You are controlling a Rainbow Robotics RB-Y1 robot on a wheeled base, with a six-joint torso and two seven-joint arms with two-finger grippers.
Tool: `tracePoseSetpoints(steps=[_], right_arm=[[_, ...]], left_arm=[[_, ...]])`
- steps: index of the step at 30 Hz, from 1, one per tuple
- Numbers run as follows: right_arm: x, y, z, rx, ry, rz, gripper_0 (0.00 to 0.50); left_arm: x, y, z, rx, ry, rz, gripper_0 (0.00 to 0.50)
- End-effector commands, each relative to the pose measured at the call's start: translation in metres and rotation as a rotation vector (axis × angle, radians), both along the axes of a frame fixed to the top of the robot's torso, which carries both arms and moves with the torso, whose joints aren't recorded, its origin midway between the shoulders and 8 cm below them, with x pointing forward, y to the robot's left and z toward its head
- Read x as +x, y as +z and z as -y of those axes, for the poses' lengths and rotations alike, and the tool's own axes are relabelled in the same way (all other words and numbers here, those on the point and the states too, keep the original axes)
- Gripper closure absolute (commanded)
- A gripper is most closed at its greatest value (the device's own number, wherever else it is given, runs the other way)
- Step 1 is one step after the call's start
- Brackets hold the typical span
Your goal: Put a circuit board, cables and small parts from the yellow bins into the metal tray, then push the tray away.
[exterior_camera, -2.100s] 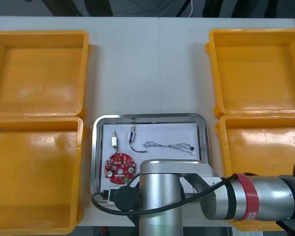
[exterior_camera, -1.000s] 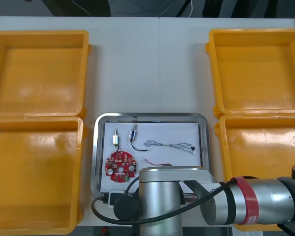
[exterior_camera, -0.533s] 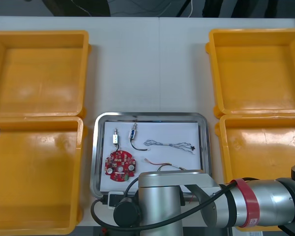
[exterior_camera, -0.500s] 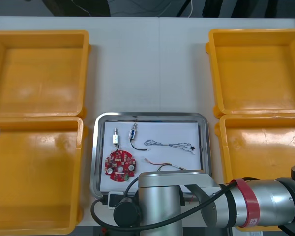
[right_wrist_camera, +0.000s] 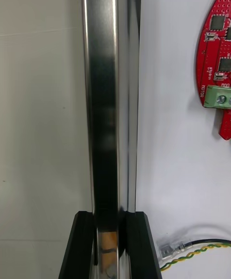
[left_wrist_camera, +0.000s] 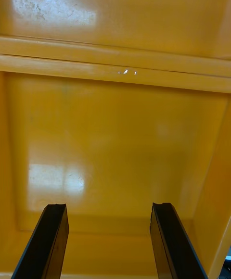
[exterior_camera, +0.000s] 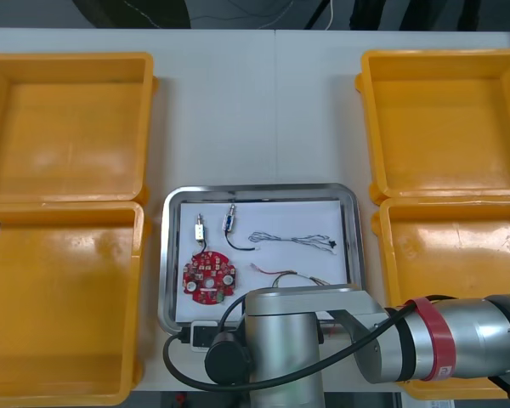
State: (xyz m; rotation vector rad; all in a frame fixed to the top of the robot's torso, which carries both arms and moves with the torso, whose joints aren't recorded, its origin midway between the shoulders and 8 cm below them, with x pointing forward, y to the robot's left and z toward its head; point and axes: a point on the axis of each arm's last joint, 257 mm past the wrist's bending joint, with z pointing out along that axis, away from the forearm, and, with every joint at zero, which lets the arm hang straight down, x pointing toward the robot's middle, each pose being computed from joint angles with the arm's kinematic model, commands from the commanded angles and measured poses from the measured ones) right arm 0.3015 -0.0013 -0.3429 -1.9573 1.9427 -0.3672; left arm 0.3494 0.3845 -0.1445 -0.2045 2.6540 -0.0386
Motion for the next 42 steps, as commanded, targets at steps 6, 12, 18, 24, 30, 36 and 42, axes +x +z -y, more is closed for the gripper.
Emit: tracePoseSetpoints(steps=[6, 12, 18, 24, 30, 36, 42], right_arm=[[0.030, 0.032, -0.005, 0.024, 0.029, 0.103, 0.458], [0.048, 0.048, -0.004, 0.017, 0.032, 0.154, 0.456], [0.068, 0.060, -0.002, 0.004, 0.028, 0.201, 0.457], [0.090, 0.068, -0.001, -0.007, 0.012, 0.244, 0.459], [0.107, 0.080, -0.003, -0.007, 0.009, 0.282, 0.458], [0.123, 0.090, -0.005, -0.008, 0.005, 0.317, 0.457], [0.135, 0.101, -0.009, -0.004, 0.007, 0.348, 0.459]], left_arm=[[-0.003, 0.015, -0.016, 0.105, -0.061, 0.020, 0.000], [-0.003, 0.015, -0.016, 0.105, -0.061, 0.020, 0.000], [-0.003, 0.015, -0.016, 0.105, -0.061, 0.020, 0.000], [-0.003, 0.015, -0.016, 0.105, -0.061, 0.020, 0.000], [-0.003, 0.015, -0.016, 0.105, -0.061, 0.020, 0.000], [-0.003, 0.015, -0.016, 0.105, -0.061, 0.020, 0.000], [-0.003, 0.015, -0.016, 0.105, -0.061, 0.020, 0.000]])
